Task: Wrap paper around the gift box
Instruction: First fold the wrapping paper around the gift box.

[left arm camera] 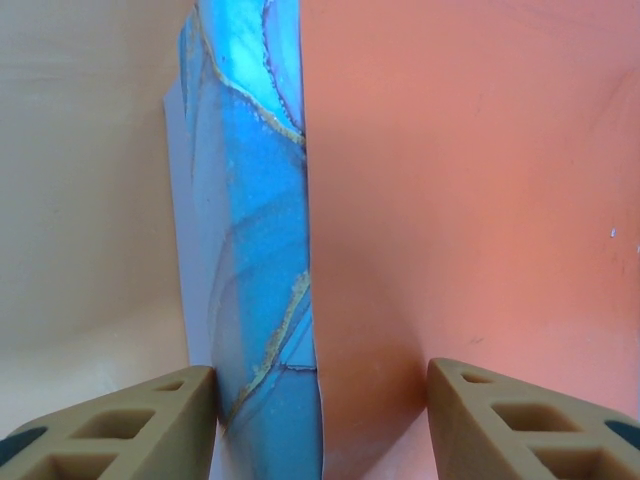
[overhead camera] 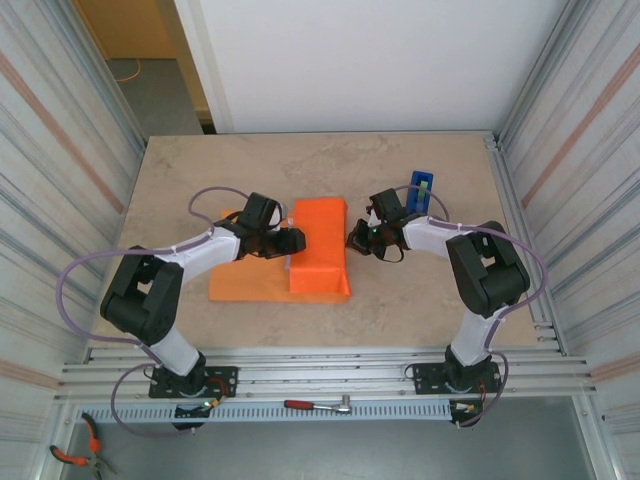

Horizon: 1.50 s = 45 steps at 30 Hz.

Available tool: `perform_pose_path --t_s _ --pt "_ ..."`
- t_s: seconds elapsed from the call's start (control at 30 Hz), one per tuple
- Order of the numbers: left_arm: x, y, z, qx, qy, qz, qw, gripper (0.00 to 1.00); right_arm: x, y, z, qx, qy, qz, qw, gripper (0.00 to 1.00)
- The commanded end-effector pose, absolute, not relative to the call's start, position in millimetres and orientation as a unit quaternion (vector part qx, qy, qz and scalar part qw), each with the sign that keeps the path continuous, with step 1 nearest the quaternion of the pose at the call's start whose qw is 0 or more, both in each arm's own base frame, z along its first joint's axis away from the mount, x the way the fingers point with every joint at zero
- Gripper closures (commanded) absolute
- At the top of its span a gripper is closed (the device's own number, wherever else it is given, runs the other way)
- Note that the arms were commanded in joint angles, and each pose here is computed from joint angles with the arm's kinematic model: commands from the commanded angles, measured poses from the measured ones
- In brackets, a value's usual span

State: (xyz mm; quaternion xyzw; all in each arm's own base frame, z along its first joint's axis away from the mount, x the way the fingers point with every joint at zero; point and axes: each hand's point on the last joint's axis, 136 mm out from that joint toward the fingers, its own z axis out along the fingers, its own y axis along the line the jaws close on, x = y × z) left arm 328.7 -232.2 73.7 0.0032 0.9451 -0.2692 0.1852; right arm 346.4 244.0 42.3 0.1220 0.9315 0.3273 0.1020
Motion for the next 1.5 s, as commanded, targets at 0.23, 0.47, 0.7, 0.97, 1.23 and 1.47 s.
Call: perform_pose_path --t_s 0.23,0.47,0.7,0.97,1.23,1.47 --pt "308.5 -232.7 57.5 0.012 0.954 -0.255 0.159 0.48 359.2 220.7 62.2 0.143 0.920 0.343 0.122 0.94" --pt "307.6 -230.4 52.5 0.012 0.956 -0.249 0.157 0.49 372.1 221.3 99.5 0.103 0.916 0.357 0.148 0.95" --pt "306.7 -228.6 49.1 0.012 0.957 -0.244 0.155 0.49 375.5 256.1 116.8 0.021 0.925 0.353 0.137 0.97" --pt "306.1 -226.4 47.5 0.010 0.959 -0.238 0.155 0.50 380.8 278.4 110.6 -0.006 0.929 0.350 0.121 0.99" --pt "306.2 -226.9 48.1 0.009 0.958 -0.240 0.156 0.50 375.6 284.9 94.1 -0.015 0.935 0.341 0.102 1.00" --pt "306.3 -230.2 51.8 0.012 0.957 -0.244 0.158 0.49 369.9 270.4 63.8 -0.007 0.948 0.306 0.084 1.00"
